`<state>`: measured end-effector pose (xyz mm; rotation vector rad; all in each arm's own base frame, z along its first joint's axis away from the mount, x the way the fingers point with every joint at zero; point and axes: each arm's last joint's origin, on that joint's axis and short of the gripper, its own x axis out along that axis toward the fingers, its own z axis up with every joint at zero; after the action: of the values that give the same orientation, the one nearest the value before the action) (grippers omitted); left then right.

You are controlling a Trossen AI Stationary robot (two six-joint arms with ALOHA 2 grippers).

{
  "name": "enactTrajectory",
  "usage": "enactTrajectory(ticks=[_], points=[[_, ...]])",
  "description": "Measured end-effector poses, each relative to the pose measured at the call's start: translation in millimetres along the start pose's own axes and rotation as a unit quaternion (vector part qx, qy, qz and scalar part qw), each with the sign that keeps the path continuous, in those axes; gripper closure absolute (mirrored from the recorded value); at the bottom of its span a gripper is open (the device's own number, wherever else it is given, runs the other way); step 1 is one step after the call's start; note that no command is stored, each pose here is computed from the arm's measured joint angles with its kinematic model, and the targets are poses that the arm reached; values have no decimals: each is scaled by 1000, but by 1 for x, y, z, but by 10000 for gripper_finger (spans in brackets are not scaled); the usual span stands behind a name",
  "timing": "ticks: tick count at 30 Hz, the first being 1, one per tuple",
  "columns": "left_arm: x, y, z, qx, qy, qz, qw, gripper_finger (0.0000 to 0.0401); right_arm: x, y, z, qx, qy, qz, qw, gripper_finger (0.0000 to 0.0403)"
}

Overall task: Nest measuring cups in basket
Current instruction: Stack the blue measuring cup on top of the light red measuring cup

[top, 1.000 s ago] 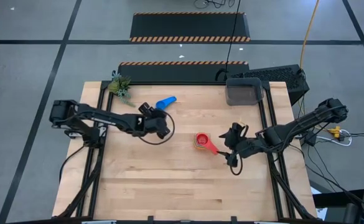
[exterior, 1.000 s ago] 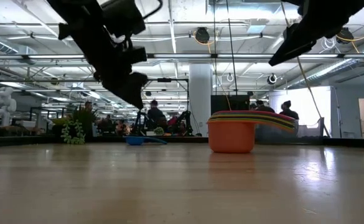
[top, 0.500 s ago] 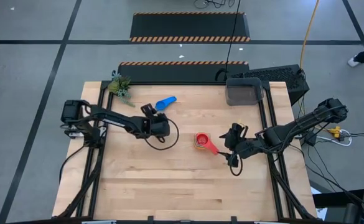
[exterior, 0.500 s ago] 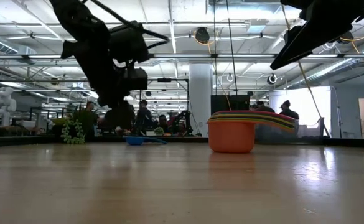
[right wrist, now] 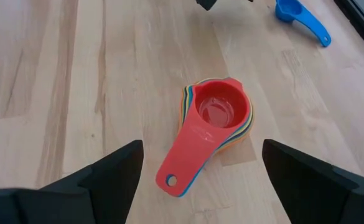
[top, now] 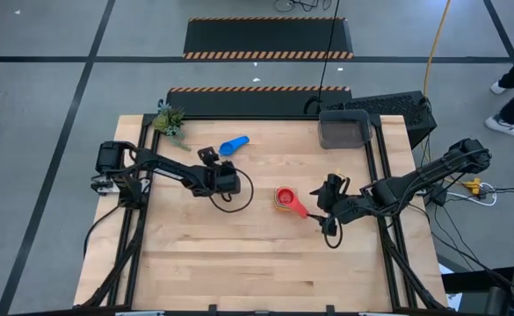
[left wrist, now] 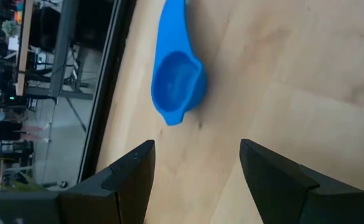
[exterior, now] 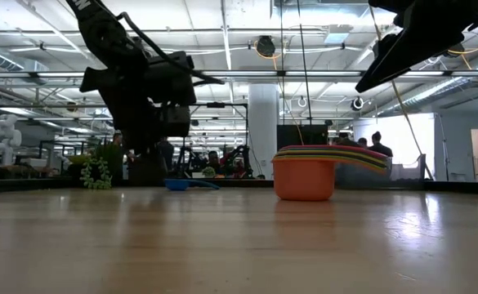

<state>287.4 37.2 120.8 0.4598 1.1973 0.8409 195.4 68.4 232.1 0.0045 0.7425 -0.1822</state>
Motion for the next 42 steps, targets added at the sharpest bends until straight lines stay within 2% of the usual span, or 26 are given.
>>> enactTrajectory(ticks=[12, 18, 24, 31, 37, 42], points=[[7, -4, -21, 28, 28, -4, 999, 165, 5, -1, -10, -12, 12, -5, 1000, 83], [11, -5, -22, 34, -3, 31, 999, 165, 6, 0, -8, -22, 2, -1, 1000, 83], [24, 4, -18, 62, -19, 38, 997, 165, 5, 0, -7, -30, -4, 1, 1000, 83], [36, 12, -15, 101, -20, 4, 995, 165, 6, 0, -7, -34, -3, 1, 999, 83], [44, 19, -12, 160, -31, -2, 987, 165, 6, 0, -8, -35, -1, 0, 999, 83], [52, 26, -13, 177, -26, -13, 984, 165, 6, -1, -9, -42, 4, -1, 999, 83]])
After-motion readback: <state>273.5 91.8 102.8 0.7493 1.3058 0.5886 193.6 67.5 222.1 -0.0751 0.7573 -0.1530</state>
